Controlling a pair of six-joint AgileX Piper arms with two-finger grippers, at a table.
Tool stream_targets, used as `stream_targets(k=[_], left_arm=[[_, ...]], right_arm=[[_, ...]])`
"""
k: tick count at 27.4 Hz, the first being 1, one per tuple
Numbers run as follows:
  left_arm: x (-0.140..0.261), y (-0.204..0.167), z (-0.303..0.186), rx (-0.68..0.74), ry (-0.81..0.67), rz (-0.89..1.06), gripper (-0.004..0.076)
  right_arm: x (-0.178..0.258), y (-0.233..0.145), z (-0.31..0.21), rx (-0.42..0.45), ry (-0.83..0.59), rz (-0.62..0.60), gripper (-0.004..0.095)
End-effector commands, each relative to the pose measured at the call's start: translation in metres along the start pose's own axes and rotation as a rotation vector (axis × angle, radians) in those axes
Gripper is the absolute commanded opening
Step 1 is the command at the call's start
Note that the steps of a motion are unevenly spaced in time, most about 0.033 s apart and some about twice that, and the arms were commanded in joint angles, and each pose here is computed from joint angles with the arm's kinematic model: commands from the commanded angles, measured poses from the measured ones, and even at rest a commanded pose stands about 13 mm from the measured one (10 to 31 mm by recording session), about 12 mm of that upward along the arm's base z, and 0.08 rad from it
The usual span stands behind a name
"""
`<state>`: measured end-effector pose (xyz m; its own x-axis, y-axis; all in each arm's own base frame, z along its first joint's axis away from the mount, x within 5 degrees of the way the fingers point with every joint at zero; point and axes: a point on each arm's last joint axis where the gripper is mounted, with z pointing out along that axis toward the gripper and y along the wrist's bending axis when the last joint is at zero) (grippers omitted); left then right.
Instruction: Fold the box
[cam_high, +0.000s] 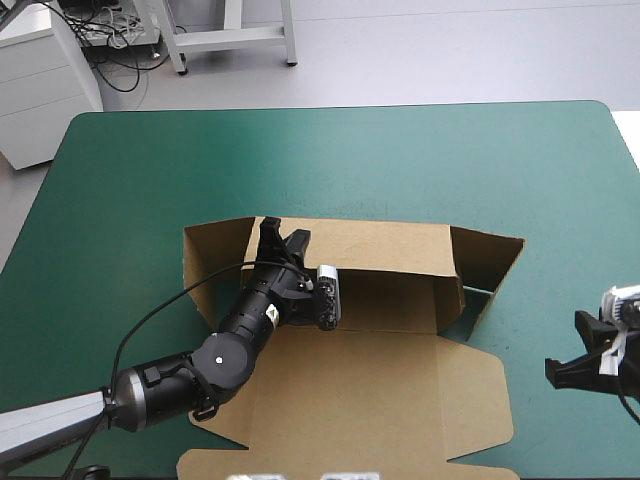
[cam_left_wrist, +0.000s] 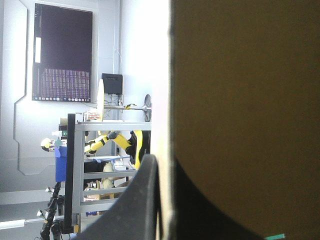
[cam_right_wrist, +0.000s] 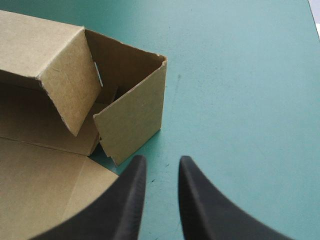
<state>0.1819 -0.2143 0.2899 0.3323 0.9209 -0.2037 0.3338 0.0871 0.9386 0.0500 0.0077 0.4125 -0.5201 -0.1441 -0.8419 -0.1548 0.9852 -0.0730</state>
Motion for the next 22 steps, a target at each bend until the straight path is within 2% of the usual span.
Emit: stream_targets(k=[1,3,5,11,16,22], left_arm=[[-0.002,0.018,-0.006,-0.087,0.003,-0.018,-0.0032],[-0.002,0.018,-0.006,-0.087,0.003,-0.018,-0.0032],[-0.002,0.018,-0.006,-0.087,0.003,-0.018,-0.0032],[-0.002,0.018,-0.006,-0.086,0.001,-0.020,-0.0032],[-0.002,0.018,-0.006,-0.087,0.000,-0.025,-0.0032],[-0.002,0.018,-0.006,-0.087,-0.001,-0.035,-0.0032]], right_arm=[[-0.029,-0.005,0.003,0.025,-0.088,-0.003,0.0558],[-0.041,-0.009,0.010,0.040,-0.087,-0.002,0.0679],[-0.054,-0.012,0.017,0.046,-0.086,0.005,0.0721],[-0.097,-0.022,0.057,0.057,-0.008,0.025,0.0721],[-0.122,-0.025,0.091,0.018,0.059,0.049,0.0721],[-0.142,-0.032,0.155,-0.001,0.235,0.085,0.0721]])
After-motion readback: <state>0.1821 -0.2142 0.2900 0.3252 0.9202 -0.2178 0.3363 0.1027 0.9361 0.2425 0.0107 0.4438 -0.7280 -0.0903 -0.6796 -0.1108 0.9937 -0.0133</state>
